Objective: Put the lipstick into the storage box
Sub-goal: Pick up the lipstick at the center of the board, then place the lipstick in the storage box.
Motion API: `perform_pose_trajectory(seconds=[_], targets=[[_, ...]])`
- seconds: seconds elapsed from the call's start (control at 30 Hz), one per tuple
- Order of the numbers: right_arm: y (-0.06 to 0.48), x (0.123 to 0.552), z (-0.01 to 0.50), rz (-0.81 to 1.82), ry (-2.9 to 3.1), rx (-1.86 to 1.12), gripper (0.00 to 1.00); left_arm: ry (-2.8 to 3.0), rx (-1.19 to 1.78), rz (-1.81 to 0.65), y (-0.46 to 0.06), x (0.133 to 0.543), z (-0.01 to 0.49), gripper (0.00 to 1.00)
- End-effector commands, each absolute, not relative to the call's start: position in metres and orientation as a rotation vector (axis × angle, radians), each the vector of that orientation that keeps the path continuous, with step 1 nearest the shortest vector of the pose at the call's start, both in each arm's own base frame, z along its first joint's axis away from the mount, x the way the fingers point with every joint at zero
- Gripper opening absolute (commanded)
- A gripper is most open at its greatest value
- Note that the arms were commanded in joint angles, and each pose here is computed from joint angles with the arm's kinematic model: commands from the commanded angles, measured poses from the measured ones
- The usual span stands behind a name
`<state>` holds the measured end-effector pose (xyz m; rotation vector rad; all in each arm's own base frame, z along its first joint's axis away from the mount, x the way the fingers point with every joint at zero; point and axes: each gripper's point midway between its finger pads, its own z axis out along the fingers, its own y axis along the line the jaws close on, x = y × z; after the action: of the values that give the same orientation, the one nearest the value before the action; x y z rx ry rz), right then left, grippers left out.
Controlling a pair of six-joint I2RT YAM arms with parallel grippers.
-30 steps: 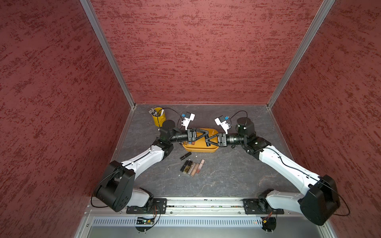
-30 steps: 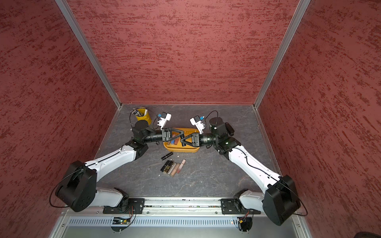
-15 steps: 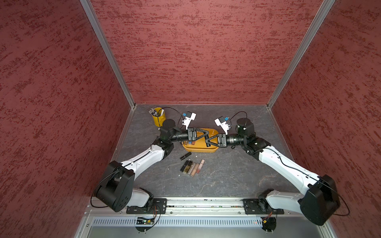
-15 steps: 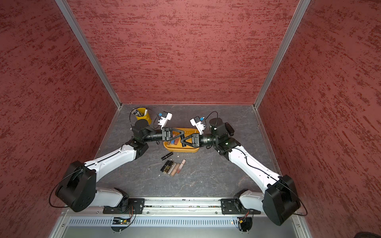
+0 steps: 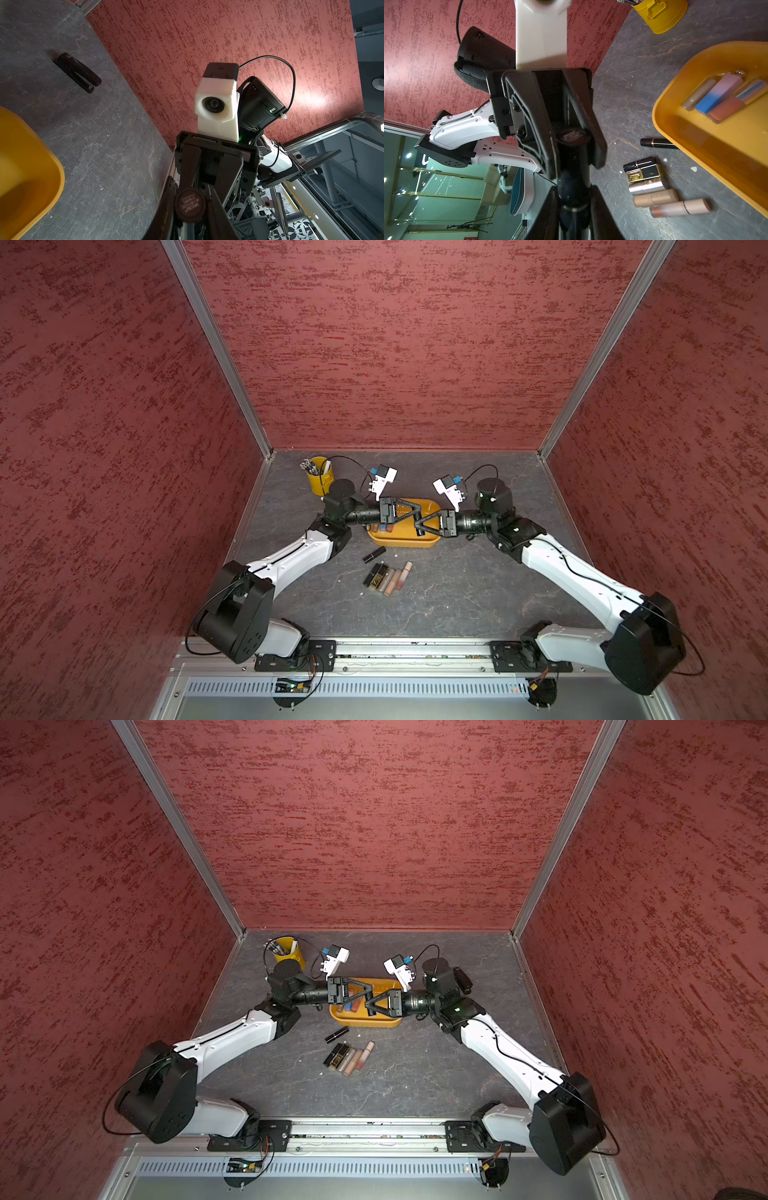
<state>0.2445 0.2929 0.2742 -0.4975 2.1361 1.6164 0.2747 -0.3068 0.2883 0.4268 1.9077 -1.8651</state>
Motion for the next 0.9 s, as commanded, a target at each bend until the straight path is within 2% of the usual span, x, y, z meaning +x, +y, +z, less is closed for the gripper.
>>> perform_pose_trajectory(seconds=[0.0,0.13,0.23,0.53,0.87], targets=[[0.292,0.250,0.271,1.592,2.134,-0.480,0.32,1.904,0.475,-1.875,-0.310,0.273,0.292,0.16],[0.288,0.253,0.269,1.567,2.147,-0.453,0.58,1.935,0.461,-1.852,-0.308,0.278,0.287,0.15],[0.281,0.258,0.269,1.531,2.150,-0.423,0.68,2.043,0.424,-1.771,-0.303,0.285,0.273,0.16],[0.244,0.276,0.248,1.169,2.262,-0.280,0.72,2.380,0.332,-1.284,-0.279,0.324,0.227,0.16],[0.225,0.276,0.231,1.014,2.284,-0.271,0.72,2.527,0.356,-1.023,-0.284,0.353,0.200,0.16]])
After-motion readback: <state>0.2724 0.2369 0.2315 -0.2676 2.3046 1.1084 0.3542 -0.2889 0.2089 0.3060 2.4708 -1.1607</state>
